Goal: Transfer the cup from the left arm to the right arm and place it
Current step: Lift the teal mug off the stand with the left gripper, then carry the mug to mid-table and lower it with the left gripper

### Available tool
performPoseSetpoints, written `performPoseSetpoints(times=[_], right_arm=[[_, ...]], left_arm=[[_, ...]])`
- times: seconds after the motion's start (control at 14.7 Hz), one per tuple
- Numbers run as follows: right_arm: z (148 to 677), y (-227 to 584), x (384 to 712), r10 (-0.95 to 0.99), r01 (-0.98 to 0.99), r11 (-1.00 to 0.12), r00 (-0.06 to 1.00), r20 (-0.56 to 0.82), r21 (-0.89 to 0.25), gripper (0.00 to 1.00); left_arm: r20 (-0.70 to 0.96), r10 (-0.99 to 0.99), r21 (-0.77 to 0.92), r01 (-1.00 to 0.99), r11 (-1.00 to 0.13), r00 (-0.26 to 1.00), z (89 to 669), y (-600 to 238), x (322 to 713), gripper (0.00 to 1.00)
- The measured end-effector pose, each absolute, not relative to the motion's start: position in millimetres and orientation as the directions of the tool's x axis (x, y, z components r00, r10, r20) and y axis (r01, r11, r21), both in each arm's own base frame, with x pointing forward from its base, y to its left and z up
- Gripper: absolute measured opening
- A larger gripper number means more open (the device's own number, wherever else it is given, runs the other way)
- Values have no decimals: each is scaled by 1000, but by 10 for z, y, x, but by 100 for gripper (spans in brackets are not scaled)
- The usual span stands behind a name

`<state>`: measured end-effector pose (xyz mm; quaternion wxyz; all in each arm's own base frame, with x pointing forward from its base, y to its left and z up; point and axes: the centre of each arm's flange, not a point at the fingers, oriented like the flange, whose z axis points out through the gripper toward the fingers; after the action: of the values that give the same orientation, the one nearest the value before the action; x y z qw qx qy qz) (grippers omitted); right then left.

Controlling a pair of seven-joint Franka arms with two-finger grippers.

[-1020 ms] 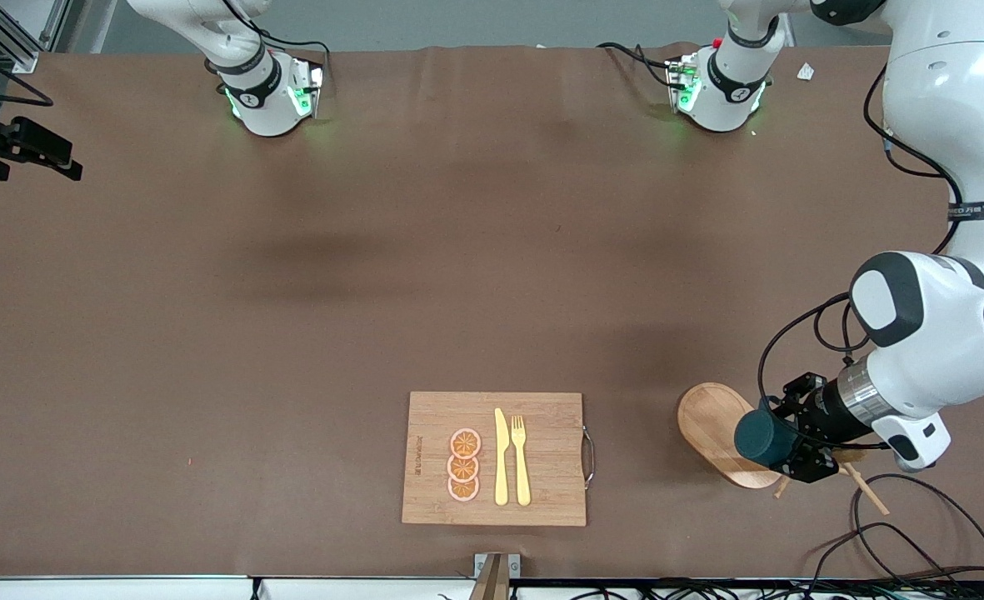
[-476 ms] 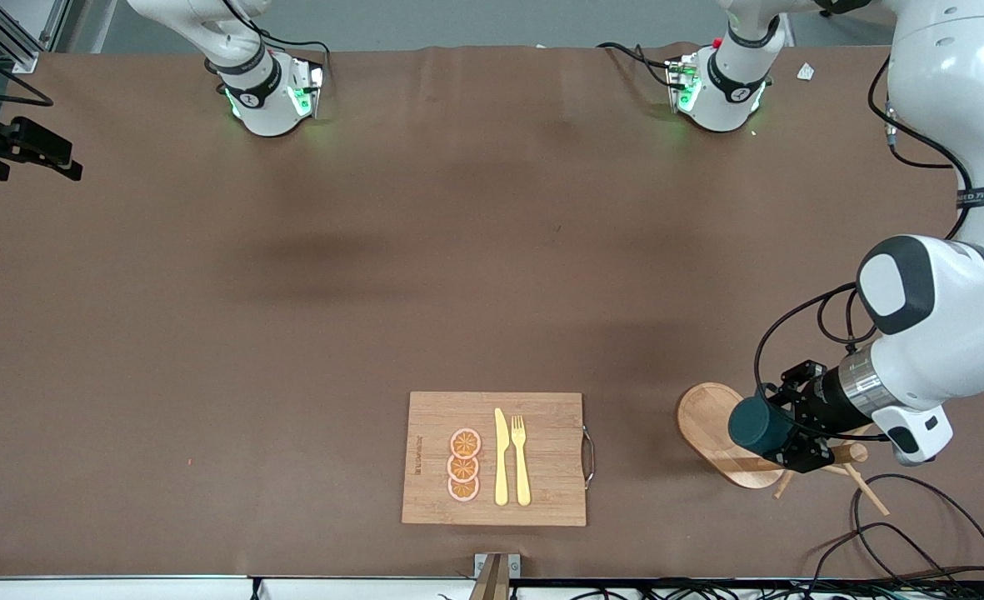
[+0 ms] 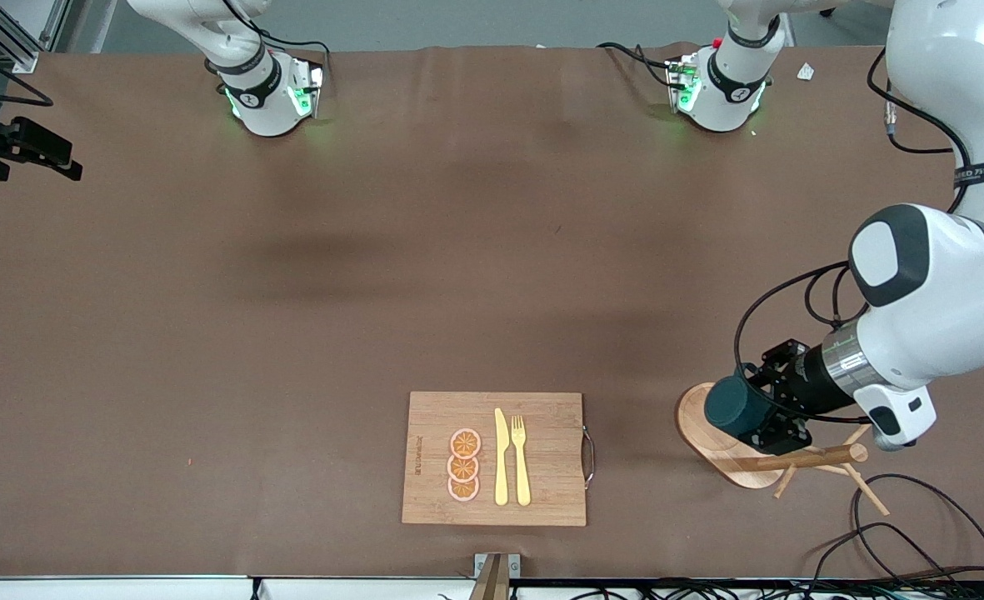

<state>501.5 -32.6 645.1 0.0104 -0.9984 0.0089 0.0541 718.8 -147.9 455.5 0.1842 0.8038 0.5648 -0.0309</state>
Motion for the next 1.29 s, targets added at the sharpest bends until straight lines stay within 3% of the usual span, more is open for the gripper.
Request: performPoseSetpoints(times=[0.27,0.48,0.88,1.29], right_arm=[[6451,-327,5015,-17,-19,-1000,994,-108,-20,100],[6451,-328,5015,-17,-19,-1000,994,-108,-20,100],[6451,-331,5015,-18,-20,-1000,994,-107,-20,100],[6452,-333,5015,-18,-20,-1000,994,-107,-20,100]], left_arm=[[-278,881,244,915,-321,383,4603,-2144,7001,86],[-201,865,231,881,-414,459,4557,-2925,6720,86],[144,719,245,680,-691,680,4069,-4501,5983,86],[418,461,205,414,-887,783,3580,-5570,5154,86]])
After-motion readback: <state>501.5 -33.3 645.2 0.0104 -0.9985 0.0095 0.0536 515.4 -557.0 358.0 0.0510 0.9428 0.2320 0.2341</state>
